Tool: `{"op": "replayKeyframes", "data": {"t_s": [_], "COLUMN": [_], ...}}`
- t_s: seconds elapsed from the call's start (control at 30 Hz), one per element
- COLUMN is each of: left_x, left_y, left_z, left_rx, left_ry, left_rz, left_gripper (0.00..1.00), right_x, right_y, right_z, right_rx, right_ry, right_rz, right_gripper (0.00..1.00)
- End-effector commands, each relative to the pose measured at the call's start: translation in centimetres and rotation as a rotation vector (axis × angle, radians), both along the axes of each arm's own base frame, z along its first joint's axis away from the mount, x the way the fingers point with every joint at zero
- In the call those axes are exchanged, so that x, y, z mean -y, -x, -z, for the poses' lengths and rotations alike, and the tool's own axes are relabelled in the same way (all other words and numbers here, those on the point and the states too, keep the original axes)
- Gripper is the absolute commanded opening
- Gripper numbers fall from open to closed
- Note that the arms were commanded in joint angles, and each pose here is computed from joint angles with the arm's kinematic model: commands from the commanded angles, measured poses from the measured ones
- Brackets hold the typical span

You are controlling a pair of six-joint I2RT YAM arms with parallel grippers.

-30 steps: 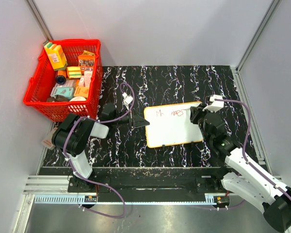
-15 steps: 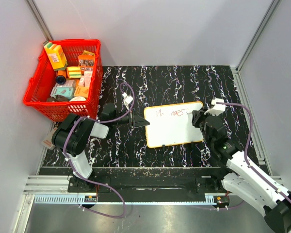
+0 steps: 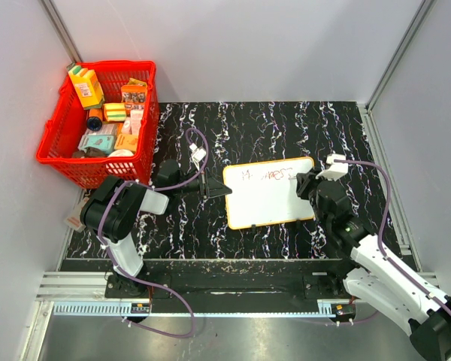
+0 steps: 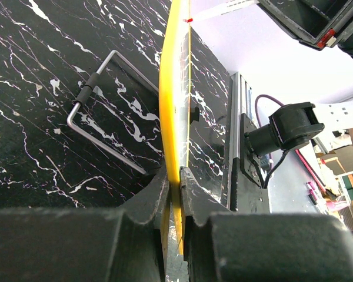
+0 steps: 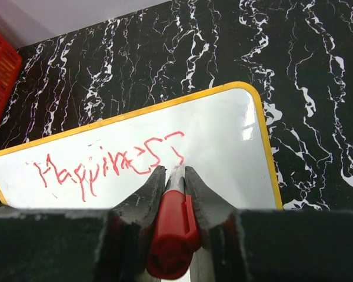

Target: Write a sentence on the whiteboard

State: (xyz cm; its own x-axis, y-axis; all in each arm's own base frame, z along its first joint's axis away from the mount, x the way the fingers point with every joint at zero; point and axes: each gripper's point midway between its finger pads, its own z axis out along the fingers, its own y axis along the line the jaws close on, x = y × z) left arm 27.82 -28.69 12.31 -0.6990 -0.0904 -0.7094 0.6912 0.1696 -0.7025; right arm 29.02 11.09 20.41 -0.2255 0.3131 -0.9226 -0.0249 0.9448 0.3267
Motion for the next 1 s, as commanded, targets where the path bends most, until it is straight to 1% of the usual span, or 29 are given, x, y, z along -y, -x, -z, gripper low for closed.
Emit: {"op": "replayKeyframes", "data": {"t_s": [0.0,0.13,0.27,0.33,0.37,0.4,0.53,0.63,0.77,0.8,0.97], "left_x": [0.3,0.3,0.3,0.3,0.3,0.3,0.3,0.2,0.3,0.2,-0.2], "left_y": [0.1,0.2,0.2,0.2,0.2,0.1,0.2,0.2,0.2,0.1,-0.8], "left_z": [-1.4,-1.5,-1.4,-1.4,-1.4,-1.5,-1.4,-1.4,-1.5,-1.4,-1.3], "left_rx": [0.126,0.127,0.127,0.127,0.127,0.129,0.127,0.127,0.127,0.126,0.119], "left_ry": [0.034,0.035,0.035,0.034,0.034,0.035,0.035,0.034,0.034,0.034,0.021], "left_rz": [0.037,0.038,0.038,0.037,0.037,0.037,0.038,0.035,0.035,0.032,-0.019], "left_gripper": [0.00,0.00,0.00,0.00,0.00,0.00,0.00,0.00,0.00,0.00,0.00], "right_x": [-0.8,-1.2,-0.8,-0.5,-0.4,-0.2,-0.8,-2.3,-4.4,-4.9,-7.4], "right_y": [0.1,0.2,1.3,1.8,2.1,2.3,2.5,2.4,1.9,1.8,2.4], "right_z": [0.2,-0.7,-3.5,-4.0,-5.1,-4.4,-4.8,-4.9,-3.5,-4.3,-4.6], "right_rx": [0.001,0.023,0.094,0.107,0.136,0.110,0.111,0.094,0.037,0.066,0.083], "right_ry": [-0.048,-0.094,-0.159,-0.163,-0.178,-0.158,-0.152,-0.147,-0.130,-0.141,-0.090], "right_rz": [-0.034,-0.048,-0.055,-0.056,-0.061,-0.064,-0.104,-0.172,-0.244,-0.259,-0.289], "right_gripper": [0.00,0.00,0.00,0.00,0.00,0.00,0.00,0.00,0.00,0.00,0.00]}}
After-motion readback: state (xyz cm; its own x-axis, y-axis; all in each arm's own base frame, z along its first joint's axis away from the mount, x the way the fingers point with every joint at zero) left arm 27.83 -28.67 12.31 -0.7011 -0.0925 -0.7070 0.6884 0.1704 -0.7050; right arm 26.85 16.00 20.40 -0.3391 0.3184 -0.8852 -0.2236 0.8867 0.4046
